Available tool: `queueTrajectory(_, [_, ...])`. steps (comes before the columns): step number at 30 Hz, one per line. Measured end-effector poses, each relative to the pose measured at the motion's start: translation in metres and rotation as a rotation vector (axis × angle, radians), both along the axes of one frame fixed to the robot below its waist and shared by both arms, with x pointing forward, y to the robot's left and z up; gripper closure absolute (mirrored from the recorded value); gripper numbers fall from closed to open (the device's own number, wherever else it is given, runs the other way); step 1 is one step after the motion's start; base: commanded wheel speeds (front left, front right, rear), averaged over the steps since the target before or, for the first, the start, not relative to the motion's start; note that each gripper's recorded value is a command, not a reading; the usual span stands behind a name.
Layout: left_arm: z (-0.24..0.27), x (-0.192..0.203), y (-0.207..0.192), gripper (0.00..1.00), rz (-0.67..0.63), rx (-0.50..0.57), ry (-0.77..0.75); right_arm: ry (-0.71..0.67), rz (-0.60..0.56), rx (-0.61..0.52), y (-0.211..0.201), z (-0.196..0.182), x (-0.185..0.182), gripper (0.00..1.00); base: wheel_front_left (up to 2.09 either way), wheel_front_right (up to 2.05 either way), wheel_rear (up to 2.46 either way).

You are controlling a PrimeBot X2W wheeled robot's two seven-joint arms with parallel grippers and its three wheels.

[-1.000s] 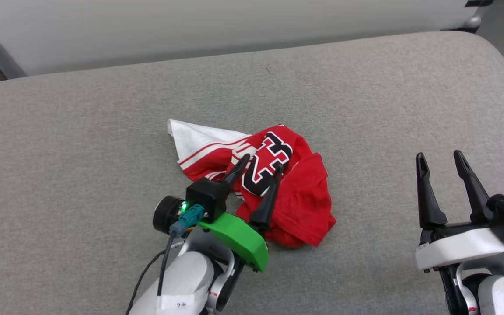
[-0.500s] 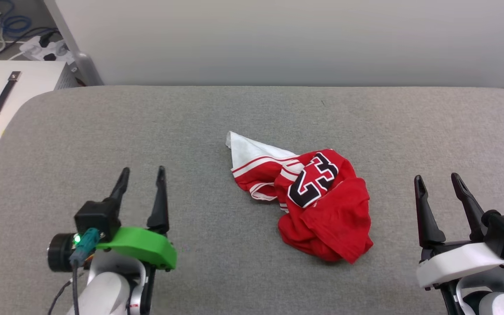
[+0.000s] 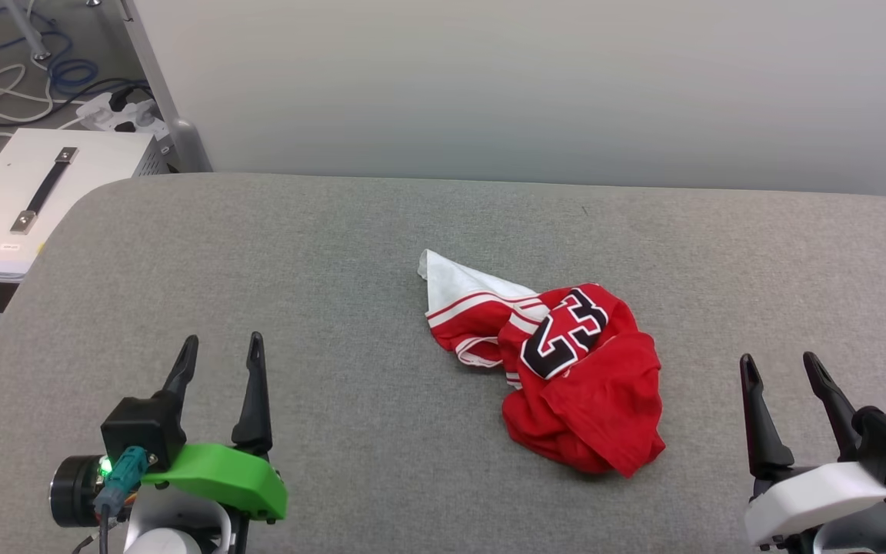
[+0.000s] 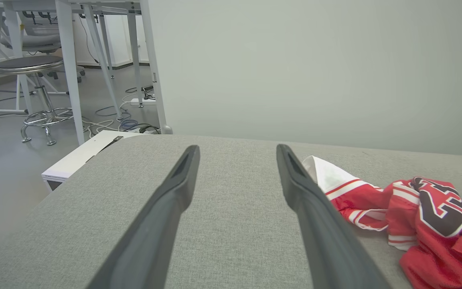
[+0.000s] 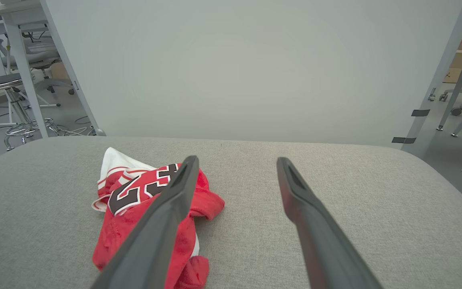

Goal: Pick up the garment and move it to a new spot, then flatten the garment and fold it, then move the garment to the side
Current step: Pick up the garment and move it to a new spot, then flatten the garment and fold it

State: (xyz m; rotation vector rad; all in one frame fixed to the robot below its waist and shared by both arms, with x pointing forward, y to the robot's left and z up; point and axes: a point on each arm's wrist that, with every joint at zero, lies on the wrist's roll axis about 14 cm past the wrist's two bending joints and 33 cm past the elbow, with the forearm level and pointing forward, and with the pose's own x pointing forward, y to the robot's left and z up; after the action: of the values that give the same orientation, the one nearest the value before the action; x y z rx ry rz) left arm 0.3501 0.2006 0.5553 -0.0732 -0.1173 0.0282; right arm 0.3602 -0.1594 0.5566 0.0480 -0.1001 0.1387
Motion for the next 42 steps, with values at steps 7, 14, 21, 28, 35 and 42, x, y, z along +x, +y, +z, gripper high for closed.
queueTrajectory(7, [-0.004,0.000,-0.007,0.00,-0.021,0.002,0.021,0.022,-0.018,-0.003,-0.006,-0.005,-0.006,0.00,0.00,0.00,0.00])
queueTrajectory(14, [-0.007,0.001,-0.008,0.00,-0.024,0.001,0.035,0.033,-0.036,-0.005,-0.012,-0.008,-0.007,0.00,0.00,0.00,0.00])
queueTrajectory(21, [-0.012,0.004,-0.007,0.00,-0.020,-0.002,0.046,0.184,-0.067,-0.005,-0.028,-0.039,0.000,0.00,0.00,0.00,0.00])
queueTrajectory(28, [-0.015,0.019,-0.007,0.00,-0.002,-0.025,0.040,0.513,0.056,-0.048,-0.015,-0.097,0.017,0.00,0.00,0.00,0.00])
queueTrajectory(35, [-0.027,0.033,-0.005,0.00,0.016,-0.039,0.060,0.667,0.246,-0.084,0.030,-0.130,0.029,0.00,0.00,0.00,0.00])
queueTrajectory(42, [-0.043,0.040,-0.001,0.00,0.035,-0.044,0.096,0.868,0.400,-0.130,0.062,-0.178,0.014,0.00,0.00,0.00,0.00])
